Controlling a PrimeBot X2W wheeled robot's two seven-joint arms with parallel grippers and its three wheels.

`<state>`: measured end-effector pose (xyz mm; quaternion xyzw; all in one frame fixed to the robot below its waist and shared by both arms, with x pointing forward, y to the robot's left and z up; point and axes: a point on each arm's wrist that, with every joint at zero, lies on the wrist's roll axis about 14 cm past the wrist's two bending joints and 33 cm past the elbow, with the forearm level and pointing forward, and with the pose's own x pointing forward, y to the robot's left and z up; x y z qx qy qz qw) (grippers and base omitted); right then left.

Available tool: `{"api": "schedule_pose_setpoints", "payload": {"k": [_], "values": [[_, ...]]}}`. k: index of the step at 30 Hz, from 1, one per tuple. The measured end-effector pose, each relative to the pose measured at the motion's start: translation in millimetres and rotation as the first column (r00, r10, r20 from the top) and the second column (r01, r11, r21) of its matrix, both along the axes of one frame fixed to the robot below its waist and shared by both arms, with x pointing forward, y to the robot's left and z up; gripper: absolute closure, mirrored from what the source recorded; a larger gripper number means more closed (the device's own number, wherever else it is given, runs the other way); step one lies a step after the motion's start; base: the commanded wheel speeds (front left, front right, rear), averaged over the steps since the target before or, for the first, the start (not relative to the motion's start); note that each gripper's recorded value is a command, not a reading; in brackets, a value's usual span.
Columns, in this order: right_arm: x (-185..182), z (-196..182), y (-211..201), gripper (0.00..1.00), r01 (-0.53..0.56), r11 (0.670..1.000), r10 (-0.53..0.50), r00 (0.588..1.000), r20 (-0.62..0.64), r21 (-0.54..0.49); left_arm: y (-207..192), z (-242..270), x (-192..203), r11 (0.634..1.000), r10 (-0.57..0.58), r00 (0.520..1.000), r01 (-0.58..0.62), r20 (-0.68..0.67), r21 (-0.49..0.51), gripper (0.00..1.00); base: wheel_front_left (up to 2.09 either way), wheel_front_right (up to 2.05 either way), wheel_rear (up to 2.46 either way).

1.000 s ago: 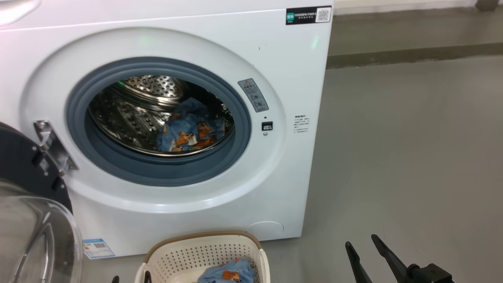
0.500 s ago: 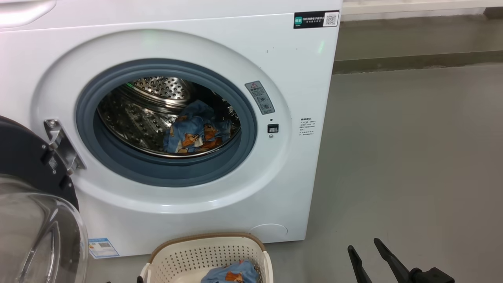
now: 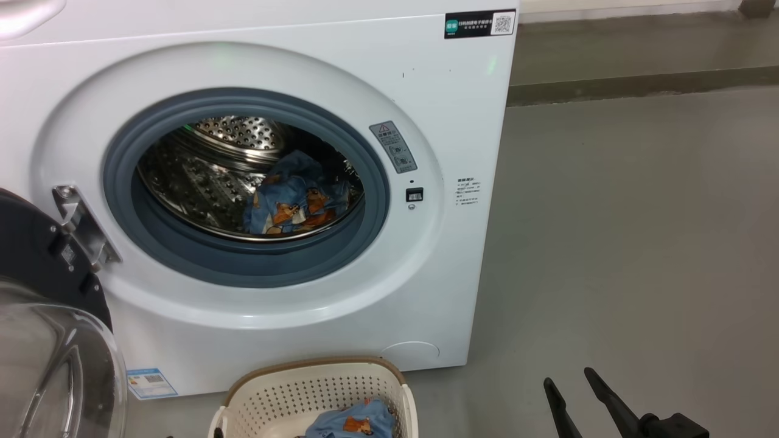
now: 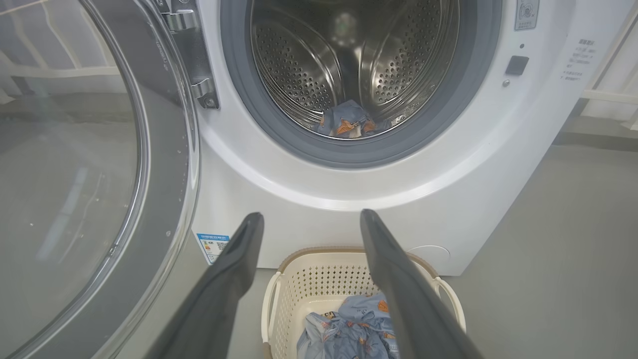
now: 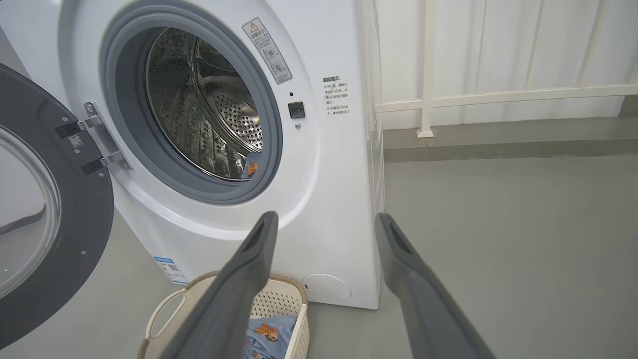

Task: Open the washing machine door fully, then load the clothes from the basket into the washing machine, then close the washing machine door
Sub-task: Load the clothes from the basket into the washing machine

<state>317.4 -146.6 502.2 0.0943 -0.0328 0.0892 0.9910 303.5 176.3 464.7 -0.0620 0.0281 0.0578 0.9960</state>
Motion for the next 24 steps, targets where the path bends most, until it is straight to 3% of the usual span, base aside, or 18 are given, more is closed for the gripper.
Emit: {"api": "schedule_pose_setpoints", "payload": {"k": [13, 18, 24], "values": [[0.3, -18.6, -11.9, 0.00, 0.029, 0.999, -0.030, 0.998, -0.062, -0.022, -48.8, -33.9, 15.9, 0.980, -0.194, 0.975, 0.198, -0.111, 0.023, 0.00, 0.00, 0.00, 0.00], [12.0, -18.0, -14.4, 0.00, 0.051, 0.999, -0.051, 0.997, -0.065, -0.009, -79.9, -60.3, 35.7, 0.943, -0.324, 0.919, 0.332, -0.226, -0.007, 0.00, 0.00, 0.00, 0.00], [36.9, -19.1, -14.3, 0.00, 0.071, 0.997, -0.071, 0.995, -0.072, 0.002, -101.8, -105.1, 69.6, 0.856, -0.469, 0.784, 0.518, -0.407, 0.011, 0.00, 0.00, 0.00, 0.00]]}}
